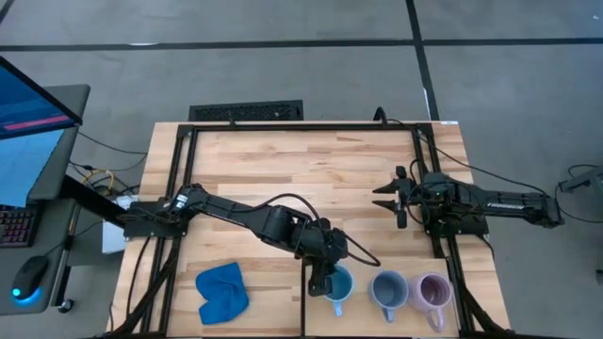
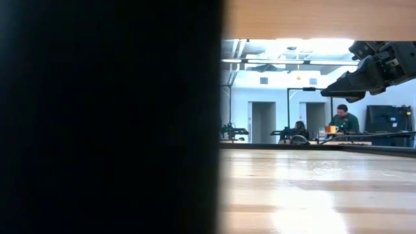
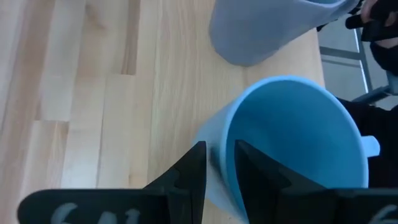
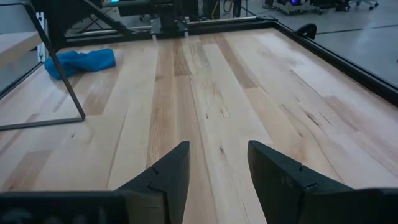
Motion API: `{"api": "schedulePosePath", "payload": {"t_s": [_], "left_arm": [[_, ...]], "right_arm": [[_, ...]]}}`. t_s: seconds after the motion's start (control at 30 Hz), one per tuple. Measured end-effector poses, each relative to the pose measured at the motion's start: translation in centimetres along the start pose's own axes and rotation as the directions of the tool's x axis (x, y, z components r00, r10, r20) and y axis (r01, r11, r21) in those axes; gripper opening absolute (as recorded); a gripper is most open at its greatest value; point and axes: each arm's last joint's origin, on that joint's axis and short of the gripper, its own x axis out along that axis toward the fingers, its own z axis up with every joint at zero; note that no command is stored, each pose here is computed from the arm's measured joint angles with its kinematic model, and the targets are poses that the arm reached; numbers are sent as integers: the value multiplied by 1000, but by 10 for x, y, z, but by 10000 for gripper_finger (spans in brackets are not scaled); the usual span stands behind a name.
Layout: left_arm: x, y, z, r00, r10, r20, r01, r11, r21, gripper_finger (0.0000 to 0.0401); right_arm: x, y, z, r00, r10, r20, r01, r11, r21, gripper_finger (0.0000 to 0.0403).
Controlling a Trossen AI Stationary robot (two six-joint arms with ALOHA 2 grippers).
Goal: Stack small to large cups/mugs on shelf
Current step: Put the light blue mug on the shelf
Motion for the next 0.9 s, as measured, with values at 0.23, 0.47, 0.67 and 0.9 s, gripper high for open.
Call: {"api": "schedulePosePath", "payload": {"t_s": [0.23,0.47,0.67,0.9], "left_arm": [[0,0,0,1000,-8,0,8,1000,0,74],[0,-2,4,999,-29,38,29,1000,6,74],[0,-3,3,999,-36,31,36,999,5,74],[0,-3,3,999,-38,28,37,999,1,74]], "right_arm": [[0,0,0,1000,0,0,0,1000,0,182],[0,0,0,1000,0,0,0,1000,0,182],[0,0,0,1000,0,0,0,1000,0,182],[0,0,0,1000,0,0,0,1000,0,182]]}}
